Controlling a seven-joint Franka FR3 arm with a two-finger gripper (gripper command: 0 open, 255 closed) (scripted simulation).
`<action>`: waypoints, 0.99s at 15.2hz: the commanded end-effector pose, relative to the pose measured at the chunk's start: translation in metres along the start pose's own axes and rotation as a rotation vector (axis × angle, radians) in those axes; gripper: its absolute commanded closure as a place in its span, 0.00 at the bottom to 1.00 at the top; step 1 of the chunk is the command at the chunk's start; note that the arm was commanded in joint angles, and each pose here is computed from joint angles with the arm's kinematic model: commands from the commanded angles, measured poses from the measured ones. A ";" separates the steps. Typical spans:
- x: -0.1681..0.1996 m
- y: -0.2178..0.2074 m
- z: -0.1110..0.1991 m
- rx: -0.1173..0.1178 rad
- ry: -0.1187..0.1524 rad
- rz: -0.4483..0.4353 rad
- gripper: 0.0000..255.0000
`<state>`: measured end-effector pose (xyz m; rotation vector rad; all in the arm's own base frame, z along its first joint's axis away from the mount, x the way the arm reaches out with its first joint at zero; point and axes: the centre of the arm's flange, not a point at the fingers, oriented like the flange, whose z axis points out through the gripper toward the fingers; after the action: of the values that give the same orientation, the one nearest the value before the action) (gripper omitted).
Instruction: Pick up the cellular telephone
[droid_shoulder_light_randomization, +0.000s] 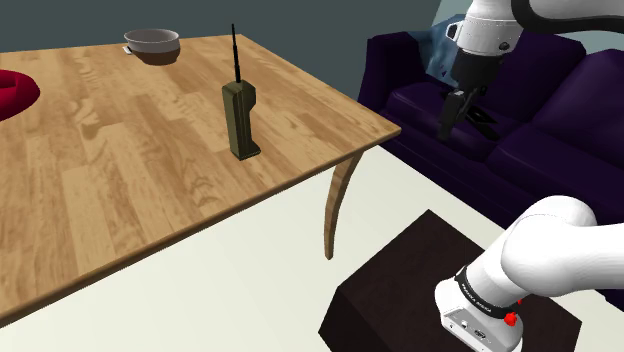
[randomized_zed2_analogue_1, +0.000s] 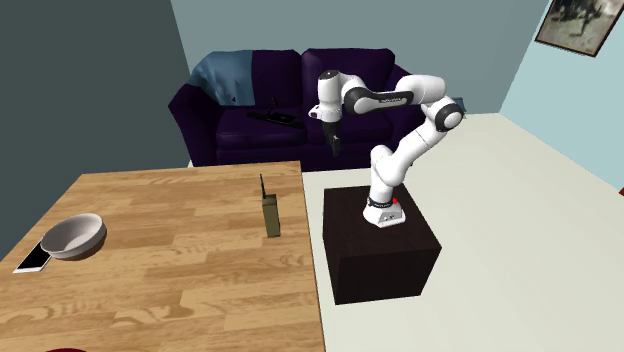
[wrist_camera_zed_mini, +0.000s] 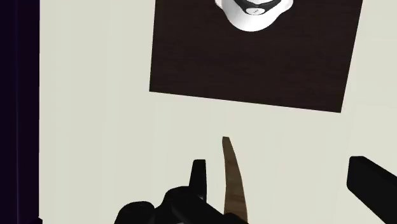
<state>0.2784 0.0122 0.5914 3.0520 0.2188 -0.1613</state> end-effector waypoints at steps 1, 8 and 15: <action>0.000 0.000 0.000 0.000 0.000 0.000 0.00; 0.040 -0.074 -0.019 0.030 0.032 0.114 0.00; 0.087 -0.143 -0.042 0.060 0.064 0.228 0.00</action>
<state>0.3410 0.1551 0.6157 3.1088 -0.1030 -0.0636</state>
